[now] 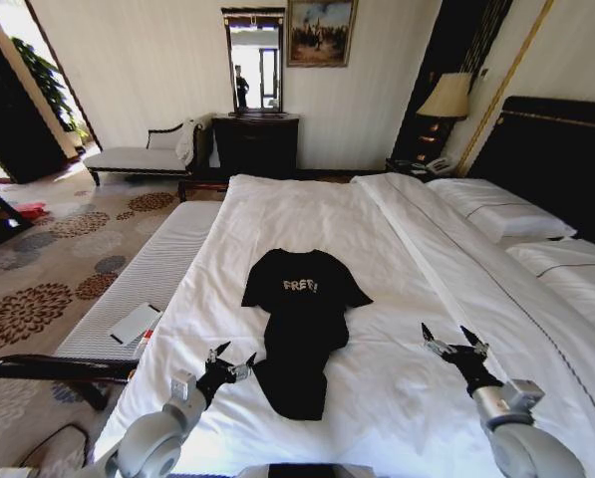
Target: Fold the clothes on the bed.
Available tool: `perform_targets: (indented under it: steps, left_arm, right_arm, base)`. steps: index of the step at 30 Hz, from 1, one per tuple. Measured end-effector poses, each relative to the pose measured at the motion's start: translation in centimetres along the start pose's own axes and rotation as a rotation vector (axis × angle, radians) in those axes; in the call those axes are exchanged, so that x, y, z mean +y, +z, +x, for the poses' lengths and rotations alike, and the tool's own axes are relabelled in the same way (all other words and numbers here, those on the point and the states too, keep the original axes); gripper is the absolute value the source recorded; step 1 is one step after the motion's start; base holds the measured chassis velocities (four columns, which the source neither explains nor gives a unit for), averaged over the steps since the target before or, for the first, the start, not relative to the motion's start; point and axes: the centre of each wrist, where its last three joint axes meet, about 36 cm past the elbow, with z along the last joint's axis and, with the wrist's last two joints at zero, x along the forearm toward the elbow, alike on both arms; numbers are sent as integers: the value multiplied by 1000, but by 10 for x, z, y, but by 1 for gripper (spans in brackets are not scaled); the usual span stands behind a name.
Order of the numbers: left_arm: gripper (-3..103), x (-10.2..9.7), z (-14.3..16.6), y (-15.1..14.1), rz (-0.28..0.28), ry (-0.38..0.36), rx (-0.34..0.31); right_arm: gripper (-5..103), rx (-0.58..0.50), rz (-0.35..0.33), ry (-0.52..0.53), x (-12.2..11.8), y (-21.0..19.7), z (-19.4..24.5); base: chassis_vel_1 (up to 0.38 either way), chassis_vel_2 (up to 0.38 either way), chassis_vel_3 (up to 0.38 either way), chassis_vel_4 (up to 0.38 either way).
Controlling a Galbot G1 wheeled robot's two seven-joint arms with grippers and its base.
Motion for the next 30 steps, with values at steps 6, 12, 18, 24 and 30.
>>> perform_targets:
  steps: [6, 12, 18, 24, 30]
  left_arm:
    - [87, -3, -3, 6, 81, 9, 44]
    - [87, 2, -17, 13, 155, -3, 80]
    - [75, -1, -31, 25, 172, -2, 100]
    - [54, -6, -37, 27, 149, 16, 81]
    - [38, -5, -41, 28, 130, 35, 81]
  right_arm:
    - [100, 9, -4, 18, -2, 2, 1]
    - [100, 30, -17, 34, 0, 8, 2]
    - [100, 37, -20, 37, 3, 7, -3]
    - [100, 40, -21, 34, 6, 6, -7]
    - [100, 47, -21, 30, 11, 6, -12]
  base:
    - [0, 0, 0, 0]
    - [0, 0, 0, 0]
    - [0, 0, 0, 0]
    - [0, 0, 0, 0]
    - [0, 0, 0, 0]
